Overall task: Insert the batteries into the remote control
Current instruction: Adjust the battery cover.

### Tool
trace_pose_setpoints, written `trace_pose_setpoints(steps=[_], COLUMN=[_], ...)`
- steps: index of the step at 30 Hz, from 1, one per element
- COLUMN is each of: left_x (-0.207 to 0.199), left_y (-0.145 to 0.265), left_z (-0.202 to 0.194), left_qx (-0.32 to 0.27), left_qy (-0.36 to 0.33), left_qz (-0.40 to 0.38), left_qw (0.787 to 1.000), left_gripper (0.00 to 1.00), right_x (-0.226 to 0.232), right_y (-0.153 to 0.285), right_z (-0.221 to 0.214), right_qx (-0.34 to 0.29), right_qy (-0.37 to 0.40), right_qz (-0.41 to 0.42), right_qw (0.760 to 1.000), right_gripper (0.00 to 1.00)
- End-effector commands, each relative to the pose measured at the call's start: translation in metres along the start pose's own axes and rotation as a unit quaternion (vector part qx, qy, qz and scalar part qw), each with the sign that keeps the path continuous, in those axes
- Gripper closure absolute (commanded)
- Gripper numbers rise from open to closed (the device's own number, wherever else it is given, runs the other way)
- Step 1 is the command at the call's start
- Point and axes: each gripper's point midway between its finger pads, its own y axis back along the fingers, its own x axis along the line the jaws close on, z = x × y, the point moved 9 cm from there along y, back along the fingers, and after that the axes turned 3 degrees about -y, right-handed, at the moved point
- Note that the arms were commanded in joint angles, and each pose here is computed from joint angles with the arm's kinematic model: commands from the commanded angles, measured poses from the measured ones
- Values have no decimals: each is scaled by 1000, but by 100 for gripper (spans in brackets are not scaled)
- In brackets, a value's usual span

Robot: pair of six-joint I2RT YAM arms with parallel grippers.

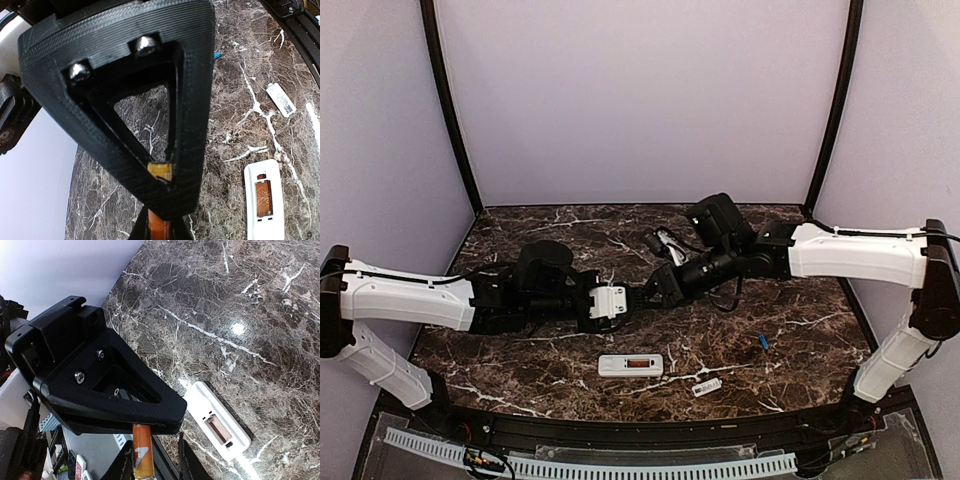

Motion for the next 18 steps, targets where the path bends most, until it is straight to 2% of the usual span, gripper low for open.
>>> trace_pose_setpoints(steps=[1,4,12,18], left_x=[-3,-2,-4,-7], left_y=[0,-1,-2,-1], left_z=[0,1,1,0], left_qx=[2,1,-1,-1], left_qy=[5,5,8,22], left_qz=[-12,-11,-19,-35], left_qw=[1000,1000,1000,999], left_gripper=[100,100,100,100], right_x=[1,-1,-2,-8], right_y=[10,10,5,1], right_z=[5,5,4,0], right_qx=[-29,-28,-17,-6], right_qy=[5,3,5,2], right_qz=[0,0,13,8], right_qw=[1000,1000,1000,1000], right_gripper=[72,76,98,100])
